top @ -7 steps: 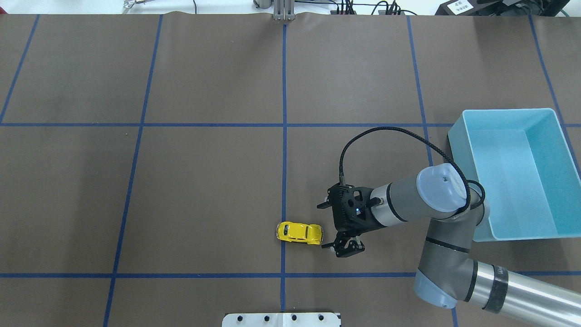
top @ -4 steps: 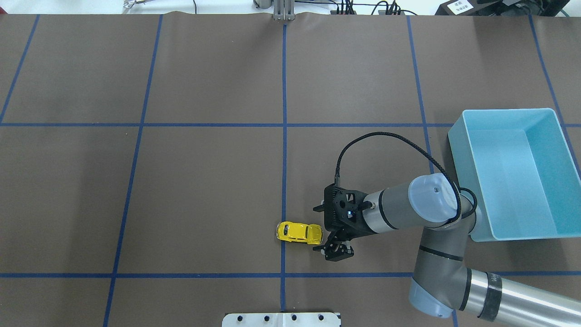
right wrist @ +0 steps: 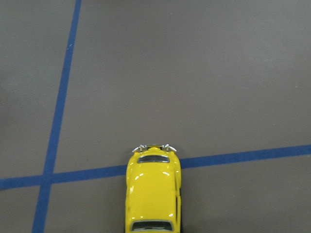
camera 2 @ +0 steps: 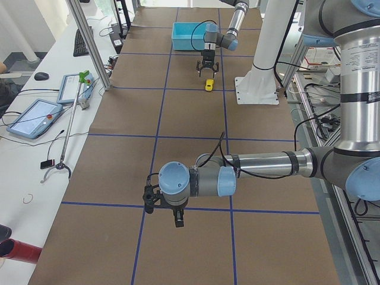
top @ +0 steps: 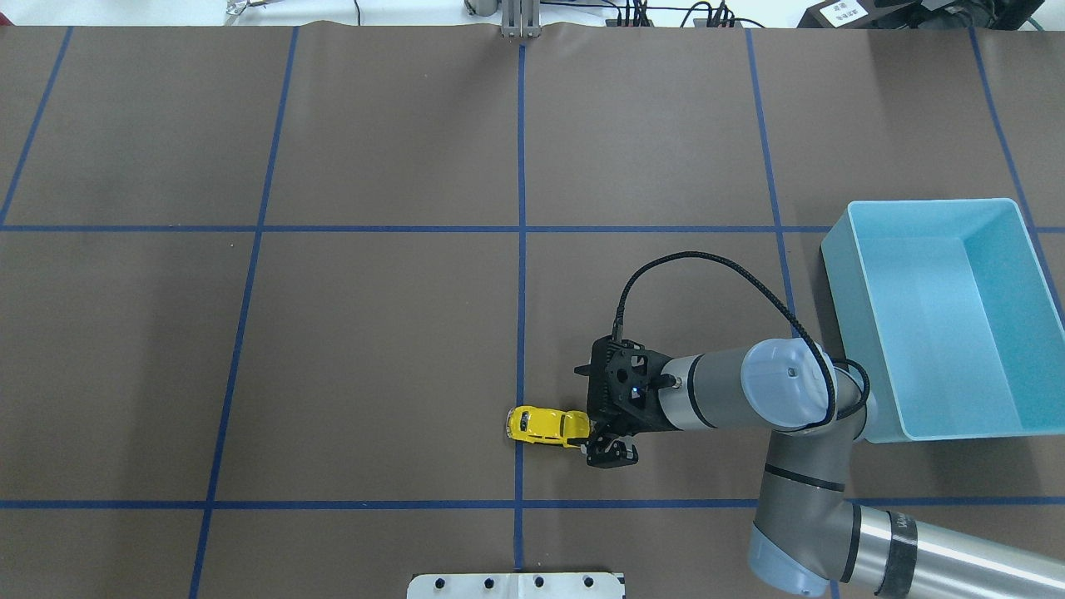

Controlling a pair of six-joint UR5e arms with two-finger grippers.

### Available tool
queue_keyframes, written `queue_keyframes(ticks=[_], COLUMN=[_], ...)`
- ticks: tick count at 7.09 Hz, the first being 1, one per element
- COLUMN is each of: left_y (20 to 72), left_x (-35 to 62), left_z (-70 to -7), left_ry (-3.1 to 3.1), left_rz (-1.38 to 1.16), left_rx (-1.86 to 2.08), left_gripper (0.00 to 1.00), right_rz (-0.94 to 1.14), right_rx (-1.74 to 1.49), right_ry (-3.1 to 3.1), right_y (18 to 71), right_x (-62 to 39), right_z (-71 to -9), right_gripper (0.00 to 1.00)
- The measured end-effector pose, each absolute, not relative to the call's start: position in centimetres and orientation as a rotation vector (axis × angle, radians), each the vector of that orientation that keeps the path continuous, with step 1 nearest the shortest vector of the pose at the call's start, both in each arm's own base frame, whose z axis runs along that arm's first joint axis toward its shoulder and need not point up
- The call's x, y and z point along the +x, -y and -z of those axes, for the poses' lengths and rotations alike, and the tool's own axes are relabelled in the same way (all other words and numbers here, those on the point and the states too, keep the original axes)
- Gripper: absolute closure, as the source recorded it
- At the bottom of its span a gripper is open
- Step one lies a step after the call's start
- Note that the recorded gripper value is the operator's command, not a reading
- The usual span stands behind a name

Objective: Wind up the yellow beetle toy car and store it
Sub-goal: 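Lower the right gripper around the yellow car and close on it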

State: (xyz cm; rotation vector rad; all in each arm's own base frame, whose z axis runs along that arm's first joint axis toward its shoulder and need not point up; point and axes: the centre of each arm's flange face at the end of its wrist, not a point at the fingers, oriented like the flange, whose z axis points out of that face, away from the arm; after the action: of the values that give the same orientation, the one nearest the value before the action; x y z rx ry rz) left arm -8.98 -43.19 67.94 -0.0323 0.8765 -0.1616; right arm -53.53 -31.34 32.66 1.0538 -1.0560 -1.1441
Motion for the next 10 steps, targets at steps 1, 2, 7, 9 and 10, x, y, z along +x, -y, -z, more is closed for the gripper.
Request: queue_keyframes(ticks=[1, 2, 7, 9, 10], left_y=[43.2, 43.2, 43.2, 43.2, 43.2], left_x=[-9.0, -9.0, -8.9, -8.9, -8.9], left_z=[-67.9, -67.9, -67.9, -68.0, -68.0], left_ry=[-0.876, -0.875, -0.872, -0.872, -0.872], left_rz=[0.162, 0.161, 0.160, 0.160, 0.160], left_rx=[-0.032, -0.032, -0.032, -0.032, -0.032], left_gripper=[0.00, 0.00, 0.00, 0.00, 0.00], right_rz=[1.153, 1.166, 1.169, 1.142, 1.145], right_rx=[1.050, 1.042, 1.040, 1.055, 1.053], right_ry=[1.058, 1.063, 1.039, 1.016, 1.018], right_y=[30.5, 29.3, 29.5, 31.4, 31.2], right_x=[-54.2, -55.0, -55.6, -54.6, -54.8], right_z=[-32.8, -32.9, -33.7, -33.6, -33.6], right_gripper=[0.00, 0.00, 0.43, 0.42, 0.38])
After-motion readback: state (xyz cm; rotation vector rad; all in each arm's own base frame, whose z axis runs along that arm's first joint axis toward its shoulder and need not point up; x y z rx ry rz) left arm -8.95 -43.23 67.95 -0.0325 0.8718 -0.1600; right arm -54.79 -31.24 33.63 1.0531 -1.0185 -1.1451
